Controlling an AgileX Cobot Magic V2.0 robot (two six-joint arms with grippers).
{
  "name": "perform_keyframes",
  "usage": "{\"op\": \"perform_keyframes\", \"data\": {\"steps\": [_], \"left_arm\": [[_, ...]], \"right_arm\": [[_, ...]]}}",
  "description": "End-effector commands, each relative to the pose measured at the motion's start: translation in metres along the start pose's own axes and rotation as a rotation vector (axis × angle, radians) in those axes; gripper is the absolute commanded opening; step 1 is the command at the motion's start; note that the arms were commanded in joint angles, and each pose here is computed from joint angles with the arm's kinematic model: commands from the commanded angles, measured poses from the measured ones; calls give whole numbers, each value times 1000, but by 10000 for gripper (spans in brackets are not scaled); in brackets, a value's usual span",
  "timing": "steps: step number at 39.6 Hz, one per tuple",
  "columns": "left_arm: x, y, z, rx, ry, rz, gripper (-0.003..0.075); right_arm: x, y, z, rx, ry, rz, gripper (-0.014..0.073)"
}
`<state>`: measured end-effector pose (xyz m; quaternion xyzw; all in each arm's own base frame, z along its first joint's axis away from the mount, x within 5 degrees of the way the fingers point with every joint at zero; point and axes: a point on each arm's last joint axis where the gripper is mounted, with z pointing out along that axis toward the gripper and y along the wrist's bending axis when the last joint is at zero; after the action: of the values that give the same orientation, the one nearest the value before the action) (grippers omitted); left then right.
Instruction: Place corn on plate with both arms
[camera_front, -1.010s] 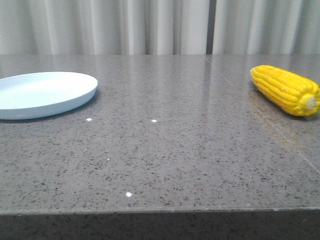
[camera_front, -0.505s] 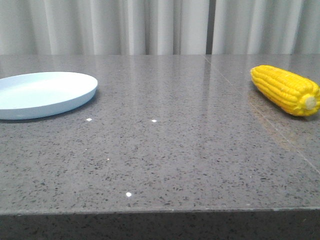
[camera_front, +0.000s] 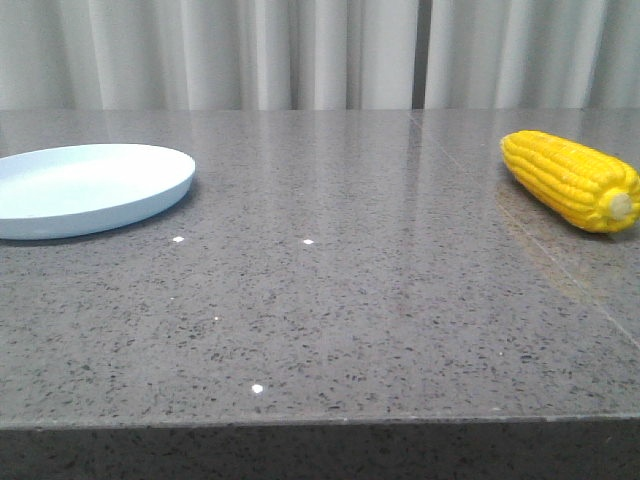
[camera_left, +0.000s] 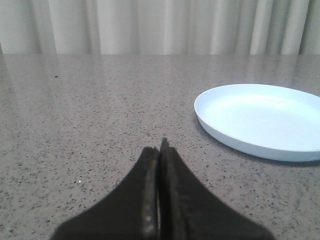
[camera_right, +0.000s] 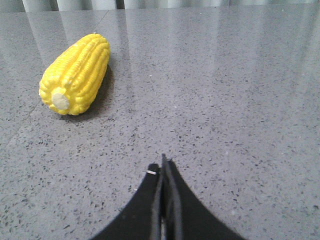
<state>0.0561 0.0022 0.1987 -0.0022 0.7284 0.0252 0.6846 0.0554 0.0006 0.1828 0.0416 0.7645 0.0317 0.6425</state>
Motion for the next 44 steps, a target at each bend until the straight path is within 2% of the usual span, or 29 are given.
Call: {"op": "perform_keyframes", "data": {"steps": [1, 21, 25, 28, 33, 35, 39, 44], "left_arm": [[-7, 0, -2, -4, -99, -3, -20], [-10, 0, -2, -5, -128, -3, -20], [-15, 1, -3, -7, -190, -11, -20], [-24, 1, -5, -10, -288, -19, -20], [-46, 2, -14, -18, -516, -33, -20], [-56, 3, -18, -17, -553, -38, -20], [-80, 3, -26, -15, -548, -38, -20], [-108, 4, -32, -8, -436, -38, -20]], "right_arm": [[-10, 0, -2, 3, -106, -13, -69], [-11, 0, -2, 4, -118, -13, -69], [-14, 0, -3, 4, -155, -13, -69], [-19, 0, -4, 4, -201, -13, -69], [-41, 2, -11, -2, -283, -14, -69], [-53, 4, -16, -6, -317, -15, -69], [-80, 7, -31, -16, -356, -17, -69], [-111, 12, -46, -27, -330, -21, -68]]}}
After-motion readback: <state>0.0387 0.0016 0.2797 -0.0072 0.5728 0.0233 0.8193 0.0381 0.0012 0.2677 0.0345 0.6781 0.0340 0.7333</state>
